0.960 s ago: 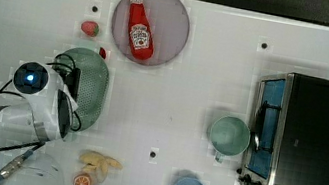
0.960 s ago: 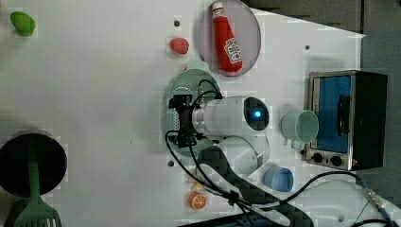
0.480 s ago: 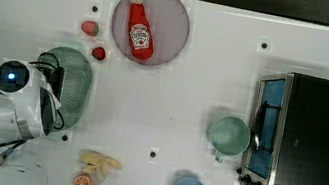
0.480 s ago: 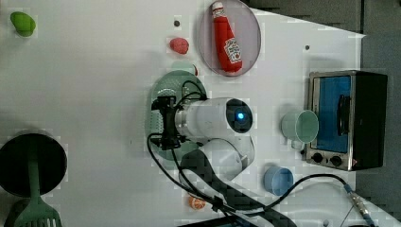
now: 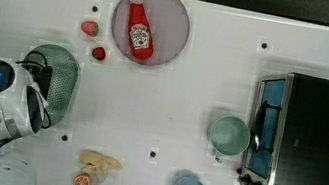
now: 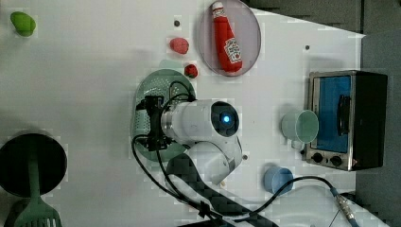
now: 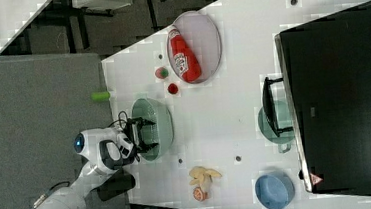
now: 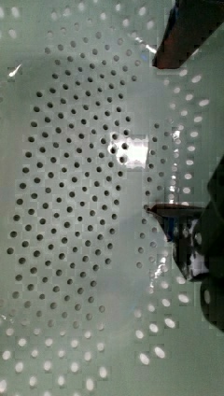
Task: Drag strainer right to left.
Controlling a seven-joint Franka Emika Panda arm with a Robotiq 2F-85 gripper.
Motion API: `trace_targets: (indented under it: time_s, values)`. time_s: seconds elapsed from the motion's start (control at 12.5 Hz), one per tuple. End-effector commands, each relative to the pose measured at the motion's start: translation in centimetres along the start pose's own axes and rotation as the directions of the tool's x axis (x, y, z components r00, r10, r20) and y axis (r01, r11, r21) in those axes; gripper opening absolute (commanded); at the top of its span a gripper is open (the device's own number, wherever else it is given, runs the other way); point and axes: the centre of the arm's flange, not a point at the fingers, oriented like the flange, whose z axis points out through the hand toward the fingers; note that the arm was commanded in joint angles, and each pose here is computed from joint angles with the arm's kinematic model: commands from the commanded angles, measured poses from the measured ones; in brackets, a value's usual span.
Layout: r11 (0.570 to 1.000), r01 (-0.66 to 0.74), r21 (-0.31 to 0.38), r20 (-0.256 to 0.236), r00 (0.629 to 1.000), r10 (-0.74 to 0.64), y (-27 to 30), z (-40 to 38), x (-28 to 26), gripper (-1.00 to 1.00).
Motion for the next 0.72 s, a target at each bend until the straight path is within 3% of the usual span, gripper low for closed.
trace_targets:
  time_s: [0.08, 0.4, 0.72]
  values:
    - [0.998, -0.059, 0.016, 0.026, 0.998, 0.058, -0.3, -0.2, -2.7, 1.00]
    - [0.999, -0.035, 0.040, 0.025, 0.999, 0.034, -1.0, -2.4, -2.8, 1.00]
    - [0.983, 0.182, 0.021, -0.006, 0.983, -0.182, -2.4, -12.2, -0.8, 1.00]
